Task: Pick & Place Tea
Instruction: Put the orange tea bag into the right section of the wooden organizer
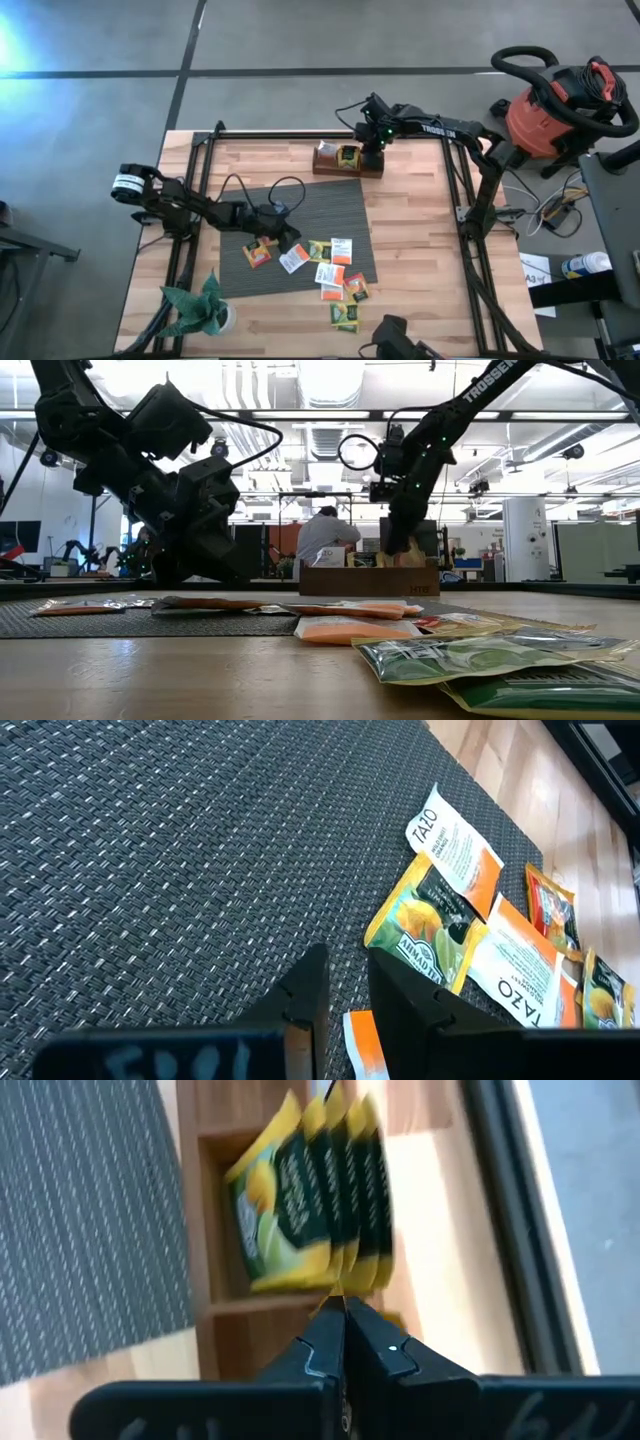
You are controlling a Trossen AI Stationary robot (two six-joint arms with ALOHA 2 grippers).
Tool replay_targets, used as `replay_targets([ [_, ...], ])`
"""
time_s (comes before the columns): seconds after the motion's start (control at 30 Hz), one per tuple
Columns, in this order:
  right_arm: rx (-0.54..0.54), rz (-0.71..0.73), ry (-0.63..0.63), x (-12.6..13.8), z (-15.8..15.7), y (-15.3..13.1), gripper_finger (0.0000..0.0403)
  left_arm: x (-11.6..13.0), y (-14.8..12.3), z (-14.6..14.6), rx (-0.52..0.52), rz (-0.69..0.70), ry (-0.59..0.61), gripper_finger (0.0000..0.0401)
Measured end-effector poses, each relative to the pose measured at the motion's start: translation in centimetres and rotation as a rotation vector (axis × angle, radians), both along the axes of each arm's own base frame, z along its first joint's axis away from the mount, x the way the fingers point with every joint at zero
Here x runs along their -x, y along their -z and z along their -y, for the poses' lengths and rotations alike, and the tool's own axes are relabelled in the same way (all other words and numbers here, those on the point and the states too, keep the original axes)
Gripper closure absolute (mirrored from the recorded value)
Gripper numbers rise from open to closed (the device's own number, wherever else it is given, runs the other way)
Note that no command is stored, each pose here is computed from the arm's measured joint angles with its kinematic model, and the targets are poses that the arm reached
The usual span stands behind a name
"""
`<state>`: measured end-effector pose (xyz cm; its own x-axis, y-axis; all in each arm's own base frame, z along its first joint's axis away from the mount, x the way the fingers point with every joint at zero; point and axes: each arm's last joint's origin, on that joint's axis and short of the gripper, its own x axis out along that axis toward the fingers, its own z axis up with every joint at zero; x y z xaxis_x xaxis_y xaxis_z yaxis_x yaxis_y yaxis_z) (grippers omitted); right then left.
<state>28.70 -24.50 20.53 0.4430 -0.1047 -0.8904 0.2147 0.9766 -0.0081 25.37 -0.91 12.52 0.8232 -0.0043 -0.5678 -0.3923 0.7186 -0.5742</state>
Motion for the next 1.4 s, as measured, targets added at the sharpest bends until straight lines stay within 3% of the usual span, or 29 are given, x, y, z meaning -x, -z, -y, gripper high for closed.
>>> replay_targets([
  [0.63,-0.002,-0.002,0.016,0.3,-0.2,0.0,0.0394,0.0,0.0,0.0,0.016,0.000,-0.010,0.0332],
  [1.07,0.005,0.095,0.113,1.3,-0.5,-0.6,0.0394,0.0,0.0,0.0,0.014,0.000,-0.009,0.0332],
  [1.4,0.062,0.222,0.151,3.6,-2.3,-0.4,0.0394,0.0,0.0,0.0,0.013,0.000,-0.009,0.0332],
])
